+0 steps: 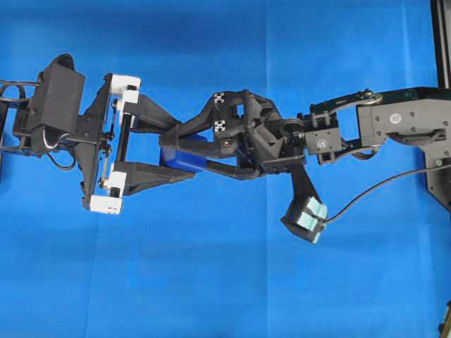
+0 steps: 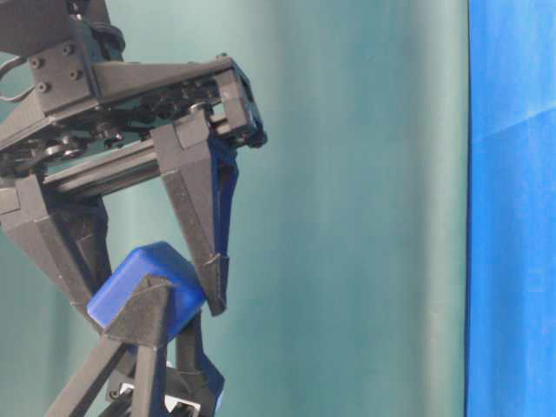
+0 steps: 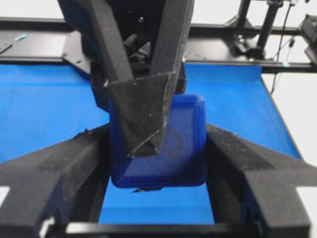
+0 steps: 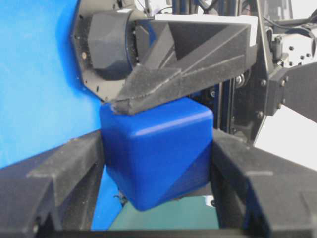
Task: Handover the blue block to the right arm after grasping it with the left arm, then place it in the designated position.
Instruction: 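Move the right gripper left and close it on the cube, then open the left gripper and pull the cube rightward with right gripper, then hold the cube in the right gripper near the table center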
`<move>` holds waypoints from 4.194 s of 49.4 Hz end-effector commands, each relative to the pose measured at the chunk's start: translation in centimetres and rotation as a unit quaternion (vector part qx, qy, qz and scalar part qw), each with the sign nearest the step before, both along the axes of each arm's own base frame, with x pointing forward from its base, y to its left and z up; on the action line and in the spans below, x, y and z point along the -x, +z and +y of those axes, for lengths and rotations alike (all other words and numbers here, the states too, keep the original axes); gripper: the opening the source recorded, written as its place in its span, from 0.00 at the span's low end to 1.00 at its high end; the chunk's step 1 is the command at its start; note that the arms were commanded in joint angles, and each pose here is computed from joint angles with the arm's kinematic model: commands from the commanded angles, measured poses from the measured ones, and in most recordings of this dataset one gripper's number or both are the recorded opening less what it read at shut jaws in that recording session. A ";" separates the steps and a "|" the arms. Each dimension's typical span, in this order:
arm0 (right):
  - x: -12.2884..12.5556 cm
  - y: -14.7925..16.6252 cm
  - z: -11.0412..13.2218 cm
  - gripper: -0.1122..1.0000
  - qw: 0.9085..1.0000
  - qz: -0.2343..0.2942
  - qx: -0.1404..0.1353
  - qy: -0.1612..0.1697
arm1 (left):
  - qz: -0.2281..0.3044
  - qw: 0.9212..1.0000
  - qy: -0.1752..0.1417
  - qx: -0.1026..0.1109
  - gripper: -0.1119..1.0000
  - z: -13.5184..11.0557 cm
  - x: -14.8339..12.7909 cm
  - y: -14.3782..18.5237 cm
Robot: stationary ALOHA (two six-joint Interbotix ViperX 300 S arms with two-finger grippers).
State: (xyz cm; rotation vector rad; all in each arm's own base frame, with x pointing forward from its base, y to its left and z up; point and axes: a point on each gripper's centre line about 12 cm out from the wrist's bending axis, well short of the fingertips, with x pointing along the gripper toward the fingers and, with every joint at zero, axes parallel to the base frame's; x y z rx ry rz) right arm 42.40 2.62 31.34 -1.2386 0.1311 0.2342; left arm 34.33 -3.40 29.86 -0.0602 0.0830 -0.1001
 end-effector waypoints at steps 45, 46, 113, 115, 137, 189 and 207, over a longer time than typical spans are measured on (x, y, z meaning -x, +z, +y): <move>1.3 1.4 -0.4 0.57 1.000 -0.004 -0.014 -0.015 | -0.019 1.000 0.003 0.002 0.94 0.2 0.1 1.1; 1.5 1.3 -0.4 0.57 1.000 -0.003 -0.014 -0.016 | -0.019 1.000 0.003 0.002 0.94 0.2 0.2 1.2; 10.0 2.5 -0.4 0.57 0.947 0.024 -0.307 -0.094 | -0.023 1.000 0.013 -0.002 0.94 1.0 1.5 1.2; 10.0 2.5 -0.4 0.57 0.934 0.027 -0.342 -0.101 | -0.023 1.000 0.013 -0.003 0.94 1.0 1.5 1.2; 9.9 2.7 -0.4 0.57 0.797 0.046 -0.584 -0.151 | -0.024 1.000 0.013 -0.006 0.94 1.0 1.4 1.3; 9.9 2.7 -0.4 0.57 0.785 0.048 -0.598 -0.156 | -0.024 1.000 0.013 -0.005 0.94 1.0 1.3 1.3; 9.9 2.6 -0.4 0.57 0.785 0.049 -0.597 -0.158 | -0.024 1.000 0.013 -0.005 0.94 1.0 1.3 1.3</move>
